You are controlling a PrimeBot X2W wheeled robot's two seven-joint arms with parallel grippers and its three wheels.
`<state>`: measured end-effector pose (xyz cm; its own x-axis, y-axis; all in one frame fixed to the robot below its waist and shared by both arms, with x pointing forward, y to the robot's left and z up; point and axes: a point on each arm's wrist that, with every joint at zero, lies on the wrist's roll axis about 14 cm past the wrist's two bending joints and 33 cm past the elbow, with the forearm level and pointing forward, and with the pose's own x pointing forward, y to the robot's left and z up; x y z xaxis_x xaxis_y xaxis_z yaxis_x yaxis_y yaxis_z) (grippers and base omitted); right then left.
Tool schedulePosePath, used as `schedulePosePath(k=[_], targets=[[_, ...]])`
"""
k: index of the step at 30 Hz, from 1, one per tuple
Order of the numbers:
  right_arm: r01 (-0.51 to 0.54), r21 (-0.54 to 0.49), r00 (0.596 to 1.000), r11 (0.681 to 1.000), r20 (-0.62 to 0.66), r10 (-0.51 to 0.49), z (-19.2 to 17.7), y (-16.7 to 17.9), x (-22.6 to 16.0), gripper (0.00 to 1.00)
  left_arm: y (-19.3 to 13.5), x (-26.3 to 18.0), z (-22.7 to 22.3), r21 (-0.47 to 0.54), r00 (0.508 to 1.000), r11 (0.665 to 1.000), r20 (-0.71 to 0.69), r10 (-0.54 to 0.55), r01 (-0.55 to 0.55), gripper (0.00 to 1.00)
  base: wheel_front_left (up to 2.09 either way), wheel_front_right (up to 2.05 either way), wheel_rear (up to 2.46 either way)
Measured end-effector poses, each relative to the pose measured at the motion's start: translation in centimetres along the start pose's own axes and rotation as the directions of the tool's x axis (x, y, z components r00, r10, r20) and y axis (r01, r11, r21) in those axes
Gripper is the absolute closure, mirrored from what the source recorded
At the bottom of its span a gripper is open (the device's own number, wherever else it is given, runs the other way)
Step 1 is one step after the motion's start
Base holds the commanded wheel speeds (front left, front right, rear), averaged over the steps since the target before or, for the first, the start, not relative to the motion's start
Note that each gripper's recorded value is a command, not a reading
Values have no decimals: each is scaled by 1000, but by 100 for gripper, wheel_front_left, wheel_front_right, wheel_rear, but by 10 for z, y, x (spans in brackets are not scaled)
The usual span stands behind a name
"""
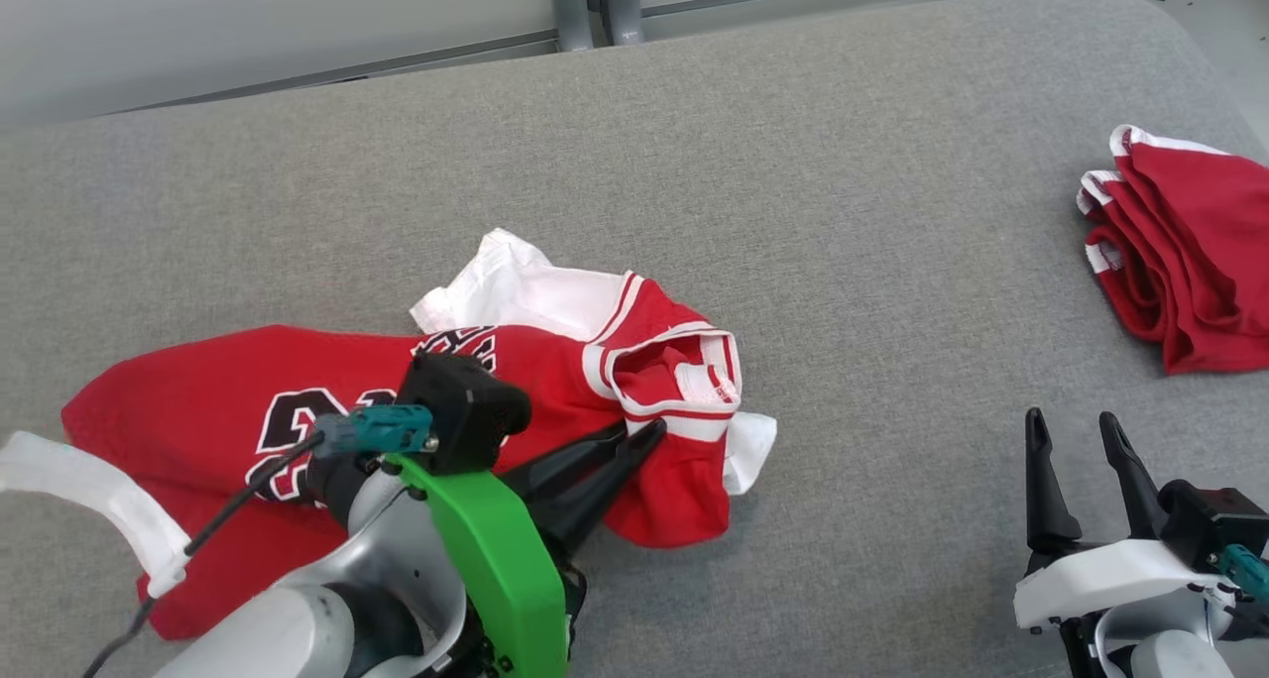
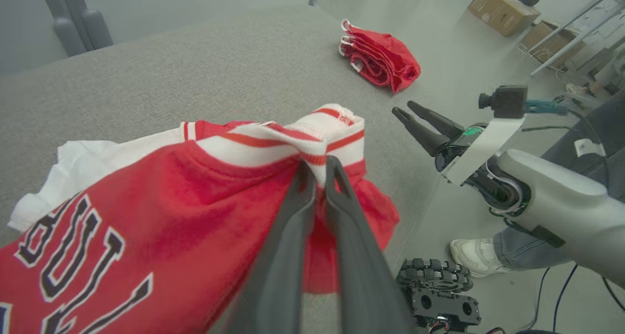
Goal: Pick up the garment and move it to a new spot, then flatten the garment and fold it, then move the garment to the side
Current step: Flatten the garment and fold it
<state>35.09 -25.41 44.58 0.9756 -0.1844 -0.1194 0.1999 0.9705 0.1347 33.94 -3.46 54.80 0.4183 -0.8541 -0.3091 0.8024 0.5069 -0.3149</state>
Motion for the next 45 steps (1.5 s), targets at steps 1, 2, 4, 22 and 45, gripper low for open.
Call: schedulePosePath(k=[1, 2, 4, 22, 45], targets=[[-7, -3, 1000, 1000, -1, 7, 0, 2, 0, 0, -3, -3, 4, -41, 1000, 999, 19, -10, 11, 92, 0, 0, 0], [-13, -4, 1000, 1000, -1, 13, 0, 4, 1, 0, -4, -6, 8, -79, 999, 997, 37, -18, 21, 91, 0, 0, 0], [-24, -4, 1000, 1000, 1, 24, 0, 7, 2, 0, 5, -13, 21, -120, 996, 993, 91, 10, 1, 73, 0, 0, 0], [11, 8, 998, 1000, 54, -11, 18, -5, -11, 0, 51, -44, -1, -220, 981, 973, -194, 22, -66, 57, 0, 0, 0], [85, 10, 995, 996, 55, -85, 21, -28, -5, 0, 24, 45, -36, -214, 916, 974, -373, -148, 70, 0, 0, 0, 0]])
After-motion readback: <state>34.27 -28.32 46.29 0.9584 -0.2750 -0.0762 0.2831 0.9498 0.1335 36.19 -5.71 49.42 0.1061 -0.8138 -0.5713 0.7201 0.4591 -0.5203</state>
